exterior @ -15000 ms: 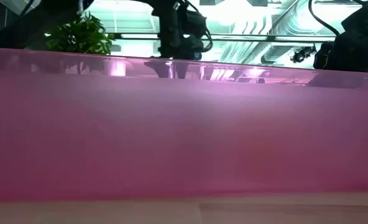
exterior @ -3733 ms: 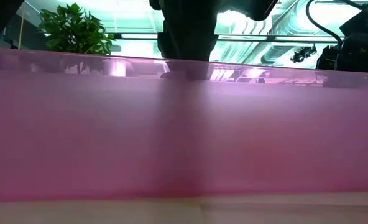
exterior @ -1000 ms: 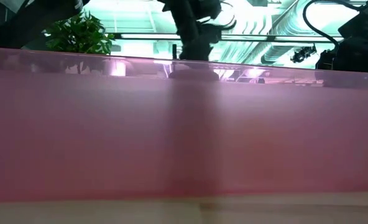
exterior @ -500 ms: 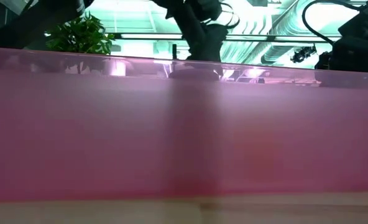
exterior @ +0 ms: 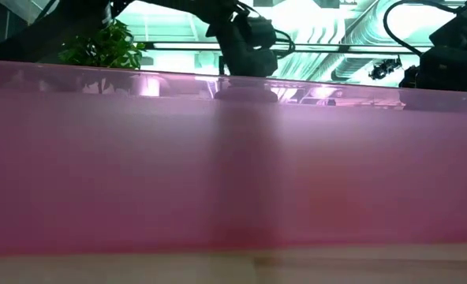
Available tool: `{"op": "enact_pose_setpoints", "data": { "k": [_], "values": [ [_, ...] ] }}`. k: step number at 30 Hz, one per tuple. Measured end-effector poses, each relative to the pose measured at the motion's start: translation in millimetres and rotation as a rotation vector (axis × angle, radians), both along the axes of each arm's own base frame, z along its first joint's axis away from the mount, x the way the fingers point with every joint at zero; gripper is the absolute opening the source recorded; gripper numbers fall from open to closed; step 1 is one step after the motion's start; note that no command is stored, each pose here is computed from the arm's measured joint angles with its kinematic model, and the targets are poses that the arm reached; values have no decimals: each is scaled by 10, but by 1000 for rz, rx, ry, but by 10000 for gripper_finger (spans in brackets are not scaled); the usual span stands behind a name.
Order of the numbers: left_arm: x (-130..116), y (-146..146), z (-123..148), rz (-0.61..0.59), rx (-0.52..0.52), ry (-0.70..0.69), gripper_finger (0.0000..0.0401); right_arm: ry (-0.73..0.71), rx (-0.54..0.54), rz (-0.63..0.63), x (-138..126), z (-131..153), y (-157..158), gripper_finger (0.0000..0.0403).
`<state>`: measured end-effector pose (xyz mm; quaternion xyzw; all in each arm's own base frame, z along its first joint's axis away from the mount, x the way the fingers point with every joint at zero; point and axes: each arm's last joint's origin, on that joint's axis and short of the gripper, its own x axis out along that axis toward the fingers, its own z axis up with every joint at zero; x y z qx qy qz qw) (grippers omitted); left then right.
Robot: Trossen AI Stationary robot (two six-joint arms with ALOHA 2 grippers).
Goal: Pick and place pill bottles into a basket
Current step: Put the white pill bottle into the red bin
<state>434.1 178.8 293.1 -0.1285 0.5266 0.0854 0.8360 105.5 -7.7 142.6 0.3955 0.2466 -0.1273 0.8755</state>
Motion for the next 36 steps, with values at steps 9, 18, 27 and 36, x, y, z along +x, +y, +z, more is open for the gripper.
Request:
{"op": "enact_pose_setpoints", "data": {
  "k": [9,18,27,36],
  "values": [
    [48,-5,86,27,-50,-85,251,0,-17,18,0,0,2,312],
    [91,8,85,71,-47,-117,368,8,-20,89,-5,-6,19,312],
    [69,57,66,141,61,-66,387,9,-59,124,-7,-7,22,312],
    [113,67,-34,182,-6,-61,396,10,-64,129,-7,-8,22,312]
  ]
}}
